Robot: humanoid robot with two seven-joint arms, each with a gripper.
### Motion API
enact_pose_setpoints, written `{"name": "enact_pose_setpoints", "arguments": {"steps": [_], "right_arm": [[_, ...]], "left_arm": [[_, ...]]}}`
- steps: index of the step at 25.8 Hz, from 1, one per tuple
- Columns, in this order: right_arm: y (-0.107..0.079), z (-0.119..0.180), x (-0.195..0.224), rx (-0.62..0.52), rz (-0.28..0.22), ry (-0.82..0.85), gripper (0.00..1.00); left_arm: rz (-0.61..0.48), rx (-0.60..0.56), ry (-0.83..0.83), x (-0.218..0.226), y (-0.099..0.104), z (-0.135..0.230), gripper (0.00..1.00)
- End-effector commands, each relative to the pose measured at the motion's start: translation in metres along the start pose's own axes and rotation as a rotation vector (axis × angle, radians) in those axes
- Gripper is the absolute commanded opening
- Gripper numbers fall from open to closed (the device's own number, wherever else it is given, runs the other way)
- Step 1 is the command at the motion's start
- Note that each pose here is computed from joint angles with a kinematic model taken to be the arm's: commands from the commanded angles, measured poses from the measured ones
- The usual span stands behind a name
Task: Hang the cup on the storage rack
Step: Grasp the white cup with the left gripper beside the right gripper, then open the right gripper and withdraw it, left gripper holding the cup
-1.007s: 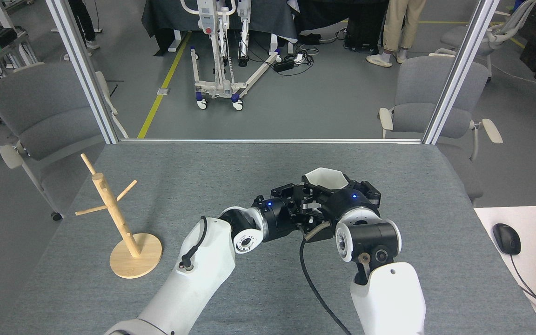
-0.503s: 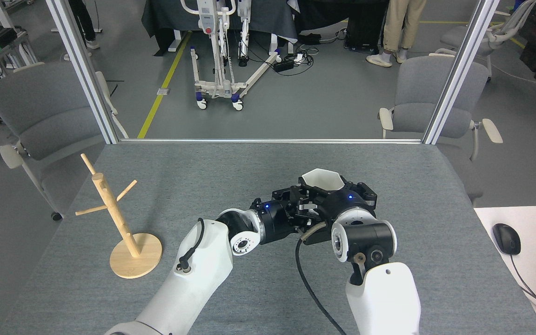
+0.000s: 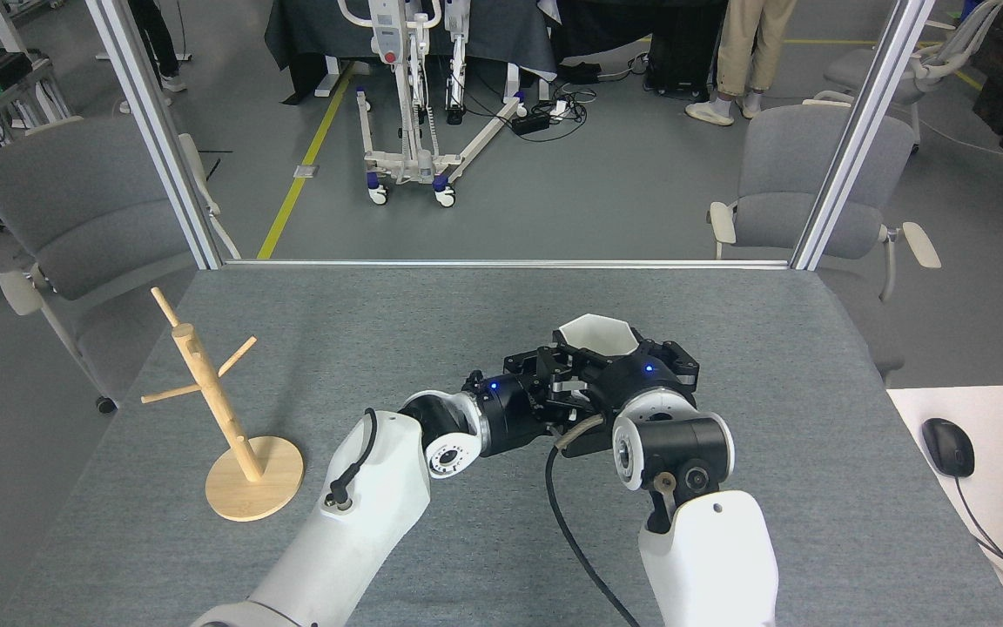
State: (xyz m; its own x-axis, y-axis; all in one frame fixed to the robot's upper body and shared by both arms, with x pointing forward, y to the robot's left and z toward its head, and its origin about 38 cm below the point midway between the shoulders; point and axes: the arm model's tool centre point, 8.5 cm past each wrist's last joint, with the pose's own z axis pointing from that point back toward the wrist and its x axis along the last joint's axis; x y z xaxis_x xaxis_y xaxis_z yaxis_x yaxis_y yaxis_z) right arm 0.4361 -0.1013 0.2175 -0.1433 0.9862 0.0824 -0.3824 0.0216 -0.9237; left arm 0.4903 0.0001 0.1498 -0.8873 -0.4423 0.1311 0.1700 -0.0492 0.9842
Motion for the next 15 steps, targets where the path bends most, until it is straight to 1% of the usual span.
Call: {"name": "enact_pose_setpoints", "arguments": {"steps": [1, 2, 3, 4, 5, 6, 12, 14, 15], "right_arm": [[-0.001, 0.0, 0.005, -0.01, 0.011, -0.013, 0.39], [-0.001, 0.0, 0.005, -0.015, 0.01, -0.012, 0.5], [-0.002, 0.0, 0.004, -0.021, 0.008, -0.013, 0.59], [-0.002, 0.0, 0.004, -0.028, 0.007, -0.014, 0.75], [-0.003, 0.0, 0.004, -0.04, 0.004, -0.012, 0.96], [-0.005, 0.0, 0.004, -0.056, 0.001, -0.014, 0.99], [-0.018, 0.001, 0.004, -0.228, -0.018, -0.028, 0.99], [-0.018, 0.0, 0.003, -0.278, -0.026, -0.032, 0.99], [-0.021, 0.001, 0.003, -0.319, -0.028, -0.032, 0.99]], "left_arm": [[0.017, -0.004, 0.075, -0.008, -0.001, 0.0, 0.0], [0.018, -0.003, 0.078, -0.009, -0.001, 0.001, 0.0], [0.017, -0.004, 0.077, -0.008, -0.001, 0.0, 0.0], [0.02, -0.003, 0.079, -0.008, -0.001, 0.0, 0.0], [0.02, -0.005, 0.08, -0.008, -0.002, 0.0, 0.0], [0.021, -0.005, 0.083, -0.009, -0.002, 0.001, 0.0], [0.028, -0.009, 0.085, -0.009, -0.006, 0.001, 0.0], [0.028, -0.01, 0.085, -0.009, -0.006, 0.001, 0.0], [0.03, -0.012, 0.086, -0.009, -0.007, 0.002, 0.0]]}}
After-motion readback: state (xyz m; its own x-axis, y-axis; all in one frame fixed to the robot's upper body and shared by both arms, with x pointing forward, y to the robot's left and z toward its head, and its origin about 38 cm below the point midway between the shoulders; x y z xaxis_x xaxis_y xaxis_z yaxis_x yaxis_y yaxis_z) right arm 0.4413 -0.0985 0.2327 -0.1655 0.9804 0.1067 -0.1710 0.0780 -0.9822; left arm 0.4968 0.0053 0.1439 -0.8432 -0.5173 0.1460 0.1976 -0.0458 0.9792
